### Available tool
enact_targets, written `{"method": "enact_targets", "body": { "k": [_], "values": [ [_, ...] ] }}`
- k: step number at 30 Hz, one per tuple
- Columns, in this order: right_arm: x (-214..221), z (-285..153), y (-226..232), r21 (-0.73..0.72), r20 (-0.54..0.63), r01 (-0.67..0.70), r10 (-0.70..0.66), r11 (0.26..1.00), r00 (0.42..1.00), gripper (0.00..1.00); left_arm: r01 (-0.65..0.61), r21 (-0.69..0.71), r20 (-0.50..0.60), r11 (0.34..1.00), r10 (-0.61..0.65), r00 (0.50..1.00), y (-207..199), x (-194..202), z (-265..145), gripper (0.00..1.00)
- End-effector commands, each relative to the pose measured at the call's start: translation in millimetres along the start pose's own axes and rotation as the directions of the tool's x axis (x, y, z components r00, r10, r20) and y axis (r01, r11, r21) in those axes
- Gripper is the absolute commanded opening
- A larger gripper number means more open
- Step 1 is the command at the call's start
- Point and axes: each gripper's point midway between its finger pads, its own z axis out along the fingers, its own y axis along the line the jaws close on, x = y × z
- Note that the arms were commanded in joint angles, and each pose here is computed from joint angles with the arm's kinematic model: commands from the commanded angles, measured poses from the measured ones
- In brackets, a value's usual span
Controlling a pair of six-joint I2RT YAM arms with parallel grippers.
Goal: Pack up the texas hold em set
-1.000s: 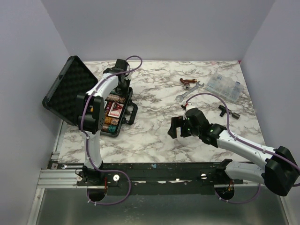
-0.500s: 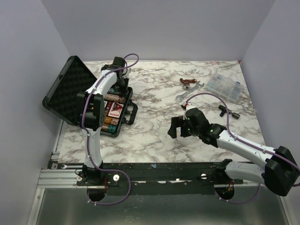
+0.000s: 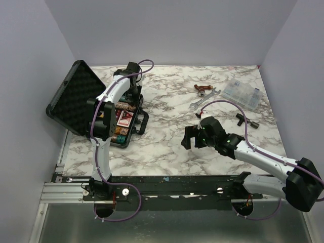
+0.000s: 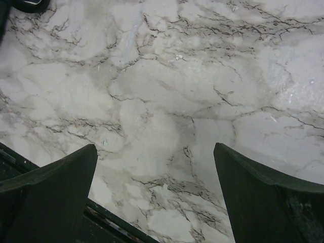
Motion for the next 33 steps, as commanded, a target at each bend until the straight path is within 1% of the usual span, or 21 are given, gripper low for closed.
{"method": "enact_targets", "body": {
  "k": [1,4,5,8,10,14,19,21,25,27,29,30,33],
  "values": [
    [0,-1,1,-0.017,0.006,0.004,-0.004,1.0,1.0,1.0,-0.011,-0.047,-0.064,0.999,0.008,0.998,8,12,4,0.0],
    [0,-1,3,-0.029,0.012,0.005,-0.005,1.0,1.0,1.0,-0.008,-0.062,-0.086,0.998,0.003,0.996,10,11,3,0.0],
    [-1,-1,2,-0.027,0.015,0.004,-0.003,1.0,1.0,1.0,-0.005,-0.095,-0.091,0.995,-0.003,0.996,17,12,2,0.0],
    [0,-2,2,-0.02,0.004,0.004,-0.003,1.0,1.0,1.0,0.023,-0.132,-0.104,0.991,-0.037,0.994,34,15,0,0.0],
    [0,-4,3,-0.029,0.01,0.001,-0.001,1.0,1.0,1.0,0.031,-0.208,-0.115,0.978,-0.056,0.992,54,14,-3,0.0],
    [-2,-3,3,-0.031,0.024,-0.001,0.002,1.0,1.0,1.0,0.056,-0.18,-0.078,0.982,-0.07,0.994,50,10,-3,0.0],
    [-1,-3,3,-0.032,0.014,0.003,-0.003,0.999,1.0,1.0,0.05,-0.291,-0.069,0.955,-0.073,0.995,69,6,-7,0.0],
    [-1,-3,4,-0.034,0.017,0.004,-0.003,0.999,1.0,1.0,0.049,-0.249,-0.057,0.967,-0.065,0.996,62,5,-9,0.0],
    [0,-2,3,-0.033,0.013,0.005,-0.004,0.999,1.0,1.0,0.051,-0.029,-0.038,0.998,-0.052,0.998,23,0,-12,0.0],
    [-1,-2,4,-0.035,0.015,0.004,-0.003,0.999,1.0,1.0,0.06,0.127,-0.05,0.99,-0.054,0.997,-3,0,-14,0.0],
    [-1,-3,4,-0.036,0.018,0.004,-0.004,0.999,1.0,1.0,0.081,0.216,-0.067,0.973,-0.068,0.995,-17,0,-13,0.0],
    [-1,-3,4,-0.036,0.018,0.005,-0.004,0.999,1.0,1.0,0.087,0.202,-0.071,0.976,-0.074,0.995,-15,-1,-10,0.0],
    [-1,-3,4,-0.035,0.018,0.005,-0.005,0.999,1.0,1.0,0.086,0.068,-0.077,0.994,-0.081,0.994,9,-2,-1,0.0]
  ]
}}
